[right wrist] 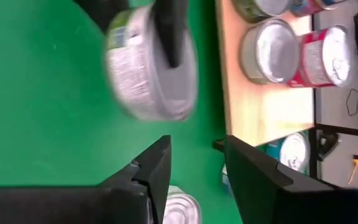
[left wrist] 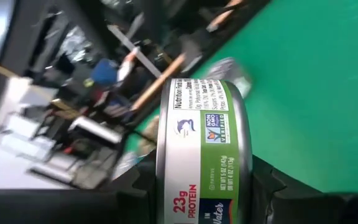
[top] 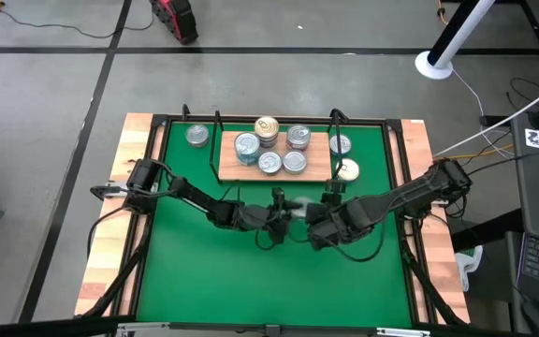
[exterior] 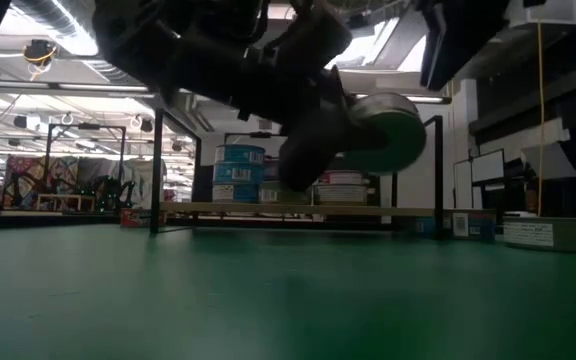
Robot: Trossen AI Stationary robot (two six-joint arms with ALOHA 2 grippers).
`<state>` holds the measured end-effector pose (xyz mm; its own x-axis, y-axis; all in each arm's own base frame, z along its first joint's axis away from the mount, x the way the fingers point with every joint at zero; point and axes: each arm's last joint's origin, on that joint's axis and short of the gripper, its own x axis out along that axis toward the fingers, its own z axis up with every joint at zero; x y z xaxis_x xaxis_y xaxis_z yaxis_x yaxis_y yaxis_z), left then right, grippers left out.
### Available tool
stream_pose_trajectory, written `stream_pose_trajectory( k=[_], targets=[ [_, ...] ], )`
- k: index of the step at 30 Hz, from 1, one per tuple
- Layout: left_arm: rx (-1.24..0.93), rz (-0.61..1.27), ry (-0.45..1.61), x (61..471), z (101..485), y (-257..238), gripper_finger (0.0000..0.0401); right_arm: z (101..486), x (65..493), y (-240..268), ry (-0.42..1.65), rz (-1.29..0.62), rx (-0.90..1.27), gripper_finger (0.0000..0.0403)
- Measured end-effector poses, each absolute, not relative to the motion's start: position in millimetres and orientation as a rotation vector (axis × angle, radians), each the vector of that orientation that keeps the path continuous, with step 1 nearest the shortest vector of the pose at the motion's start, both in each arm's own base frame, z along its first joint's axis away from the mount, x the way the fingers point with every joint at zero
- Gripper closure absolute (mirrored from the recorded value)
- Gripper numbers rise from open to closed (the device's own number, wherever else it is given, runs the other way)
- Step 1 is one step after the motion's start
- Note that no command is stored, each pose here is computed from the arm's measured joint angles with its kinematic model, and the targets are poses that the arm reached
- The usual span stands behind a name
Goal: Stack canned seafood by type on shelf
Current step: Stack the green white tuna can on top of the green white tuna can on the shelf
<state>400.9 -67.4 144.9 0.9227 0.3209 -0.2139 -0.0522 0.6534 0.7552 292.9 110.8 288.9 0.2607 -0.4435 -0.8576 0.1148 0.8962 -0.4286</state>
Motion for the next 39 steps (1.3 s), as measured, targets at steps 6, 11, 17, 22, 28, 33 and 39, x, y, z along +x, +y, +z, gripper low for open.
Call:
stream_pose_trajectory(
  k=[6, 11, 17, 22, 28, 33, 39],
  targets=[
    [0.898, 0.332, 0.364, 417, 163, -37, 0.0255, 308, 279, 105, 1.205, -0.397, -0.292, 0.0256],
    [0.913, 0.406, 0.395, 424, 171, -5, 0.0265, 313, 270, 101, 1.197, -0.409, -0.28, 0.0256],
    [0.872, 0.468, 0.483, 422, 165, 33, 0.0265, 301, 265, 99, 1.238, -0.413, -0.302, 0.0256],
    [0.874, 0.475, 0.568, 418, 159, 50, 0.0254, 285, 261, 97, 1.279, -0.424, -0.336, 0.0256],
    [0.875, 0.477, 0.594, 417, 157, 56, 0.0252, 276, 259, 96, 1.303, -0.43, -0.355, 0.0256],
    [0.867, 0.48, 0.593, 417, 157, 57, 0.0251, 275, 260, 97, 1.294, -0.428, -0.349, 0.0256],
    [0.803, 0.5, 0.574, 416, 157, 58, 0.0251, 275, 262, 97, 1.28, -0.426, -0.339, 0.0256]
  ],
)
